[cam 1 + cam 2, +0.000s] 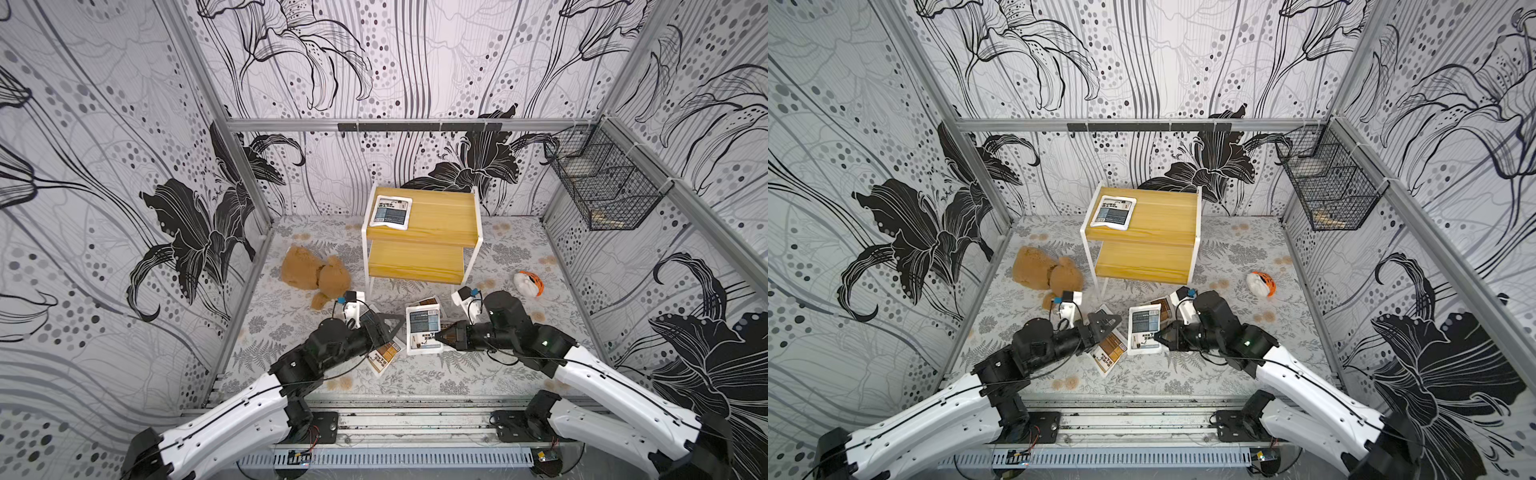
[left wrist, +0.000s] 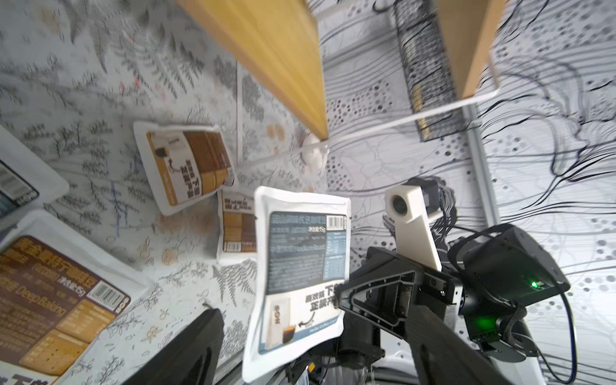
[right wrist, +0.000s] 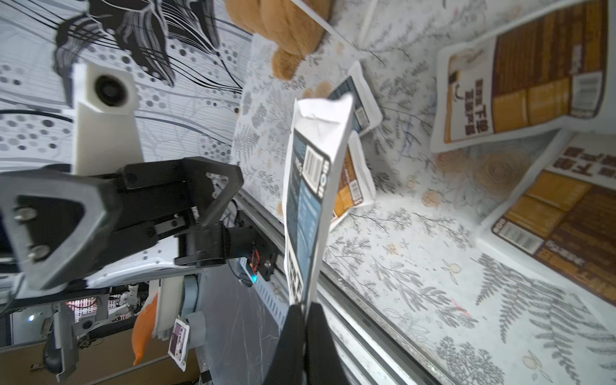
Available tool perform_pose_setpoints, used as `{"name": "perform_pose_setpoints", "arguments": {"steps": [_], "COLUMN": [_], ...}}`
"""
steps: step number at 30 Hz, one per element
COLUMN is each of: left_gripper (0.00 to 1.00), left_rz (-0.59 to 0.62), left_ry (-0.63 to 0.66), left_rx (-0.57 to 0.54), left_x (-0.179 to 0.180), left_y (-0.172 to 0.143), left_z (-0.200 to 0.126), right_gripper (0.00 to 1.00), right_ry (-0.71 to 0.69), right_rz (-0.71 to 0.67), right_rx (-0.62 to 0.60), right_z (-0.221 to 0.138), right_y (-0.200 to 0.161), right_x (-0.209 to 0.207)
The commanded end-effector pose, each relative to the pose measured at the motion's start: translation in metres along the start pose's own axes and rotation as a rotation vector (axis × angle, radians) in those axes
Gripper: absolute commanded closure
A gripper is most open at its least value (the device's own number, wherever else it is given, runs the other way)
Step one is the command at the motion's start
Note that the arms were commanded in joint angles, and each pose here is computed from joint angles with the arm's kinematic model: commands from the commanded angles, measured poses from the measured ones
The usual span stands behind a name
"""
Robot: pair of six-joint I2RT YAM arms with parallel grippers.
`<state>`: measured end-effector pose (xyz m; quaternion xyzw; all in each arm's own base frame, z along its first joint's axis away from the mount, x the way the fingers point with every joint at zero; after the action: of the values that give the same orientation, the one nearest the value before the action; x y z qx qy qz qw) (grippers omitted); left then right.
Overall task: Place the bagged coffee beans on the shelf by color
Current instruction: Pick up the bagged coffee beans at the center of the board.
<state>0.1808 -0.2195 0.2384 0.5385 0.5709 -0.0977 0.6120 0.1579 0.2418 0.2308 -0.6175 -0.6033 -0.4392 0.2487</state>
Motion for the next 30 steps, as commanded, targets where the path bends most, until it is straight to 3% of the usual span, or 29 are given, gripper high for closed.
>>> {"name": "perform_pose_setpoints", "arguments": {"steps": [1,8,13,18,23,30], "left_gripper": [0.09,0.08,0.08,0.08,0.06,0.07], "left_rz": [0.033,0.062,0.095,0.098,0.194,0.475], "left_ry": [0.008,-0.058,-0.018,0.001,-0.056,0.034], "left_rx": [-0.083,-0.246,-0.236,-0.226,-0.265,-0.135], "left_x": [-0.009,-0.038,-0.041,-0.040,-0.072,-0.121], "left_y": [0.019,0.054,0.058,0.057,0.076,0.102], "left_z": [-0.020,-0.055,-0.062,-0.064,-0.080,-0.074], "right_gripper": [1.00,1.00,1.00,1.00,1.00,1.00], "right_ry": [0.083,0.174,0.145,0.142,0.163,0.116], "right_rz": [-0.038,-0.142,-0.224,-0.255,-0.361,-0.398], "right_rx": [-0.012,-0.106,-0.203,-0.268,-0.085,0.005], "right_z": [-0.027,-0.067,-0.083,-0.092,-0.077,-0.079], "right_y": [0.005,0.041,0.087,0.146,0.142,0.114], "right_x": [0.044,0.133,0.187,0.212,0.221,0.195]}}
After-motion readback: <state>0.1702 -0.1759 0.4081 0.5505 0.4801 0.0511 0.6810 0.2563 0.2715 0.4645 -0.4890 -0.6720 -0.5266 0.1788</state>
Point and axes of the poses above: each gripper's point midway between its finger pads, its own z axis out along the fingers, its own x axis along the line the jaws close on, y = z × x, the point moved 2 cm from there along -z, back along the fingers, and after that the axes turned 13 degrees about z, right-handed, at the moved point
